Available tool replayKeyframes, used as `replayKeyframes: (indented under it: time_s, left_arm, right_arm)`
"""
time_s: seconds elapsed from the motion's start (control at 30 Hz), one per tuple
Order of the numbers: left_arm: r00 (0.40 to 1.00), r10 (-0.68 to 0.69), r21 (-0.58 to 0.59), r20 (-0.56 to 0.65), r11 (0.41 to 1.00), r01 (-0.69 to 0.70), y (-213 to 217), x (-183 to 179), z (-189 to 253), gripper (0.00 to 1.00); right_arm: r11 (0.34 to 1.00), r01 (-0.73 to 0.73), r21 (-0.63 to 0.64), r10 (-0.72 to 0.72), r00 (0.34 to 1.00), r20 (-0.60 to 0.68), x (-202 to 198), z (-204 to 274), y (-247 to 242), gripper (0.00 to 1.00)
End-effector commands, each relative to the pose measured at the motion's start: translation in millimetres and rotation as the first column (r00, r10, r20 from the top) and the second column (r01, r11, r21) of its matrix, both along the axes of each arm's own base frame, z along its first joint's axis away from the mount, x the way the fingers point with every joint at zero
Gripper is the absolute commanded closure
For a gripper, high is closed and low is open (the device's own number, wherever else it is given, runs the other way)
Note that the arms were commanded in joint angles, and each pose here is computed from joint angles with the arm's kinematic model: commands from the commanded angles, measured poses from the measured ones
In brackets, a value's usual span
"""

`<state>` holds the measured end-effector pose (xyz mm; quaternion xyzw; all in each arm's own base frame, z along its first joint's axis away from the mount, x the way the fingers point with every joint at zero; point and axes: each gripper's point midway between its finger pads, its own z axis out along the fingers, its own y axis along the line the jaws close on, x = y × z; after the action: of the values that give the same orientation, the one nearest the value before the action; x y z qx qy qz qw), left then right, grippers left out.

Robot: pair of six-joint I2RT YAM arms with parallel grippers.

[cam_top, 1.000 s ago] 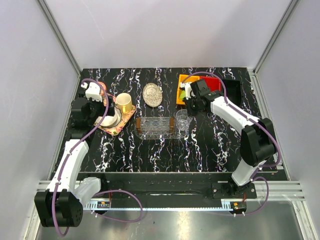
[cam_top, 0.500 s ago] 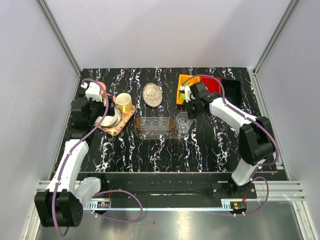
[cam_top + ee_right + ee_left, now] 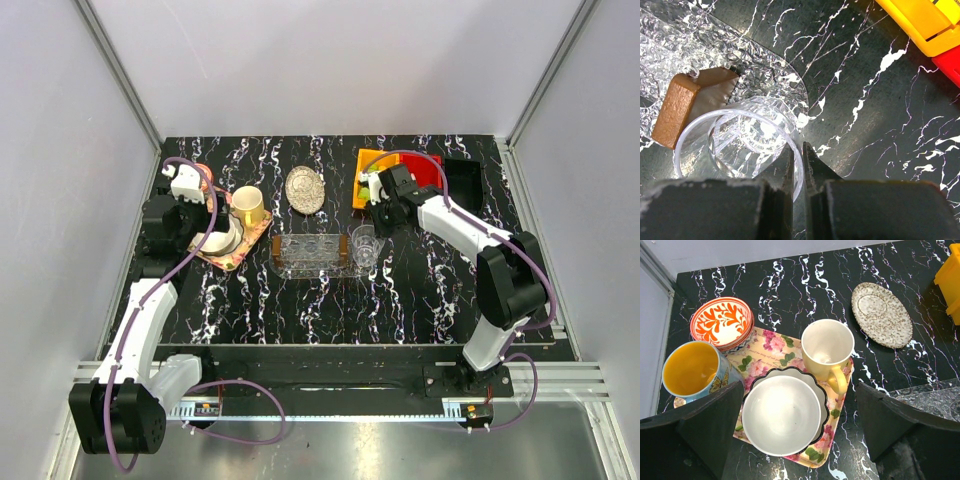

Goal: Prepare toiletry sets of a toothbrush and toothpaste on the tray

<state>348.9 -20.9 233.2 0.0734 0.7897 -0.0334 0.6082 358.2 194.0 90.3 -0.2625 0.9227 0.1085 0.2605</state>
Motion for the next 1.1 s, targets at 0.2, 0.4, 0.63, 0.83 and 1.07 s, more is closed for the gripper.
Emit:
replayKeyframes:
  time_s: [0.2,0.4,0.63,0.83,1.07]
  left_arm:
    - [0.997,0.009,-0.005,0.077,1.000,-0.008,1,6,24,0.01]
    - [0.997,0.012,-0.005,0.082,1.000,-0.011,2,5,26,0.01]
    - [0.997,0.013,-0.003,0.077,1.000,-0.013,2,5,23,0.01]
    - [0.997,0.013,-0.003,0.077,1.000,-0.013,2,5,23,0.01]
    - [0.997,0.015,0.001,0.076,1.000,-0.015,3,5,22,0.01]
  right_arm:
    - [0.999,-0.028,0.032,0.027,0.999,0.029,4,5,12,1.00]
    - [0.999,-0.036,0.031,0.036,0.999,0.019,2,1,14,1.00]
    - [0.999,-0.038,0.026,0.037,0.999,0.016,2,-1,15,1.00]
    - [0.999,-0.035,0.023,0.035,0.999,0.010,2,-3,15,0.96]
    - [0.999,-0.037,0.018,0.037,0.999,0.011,2,-4,14,0.82]
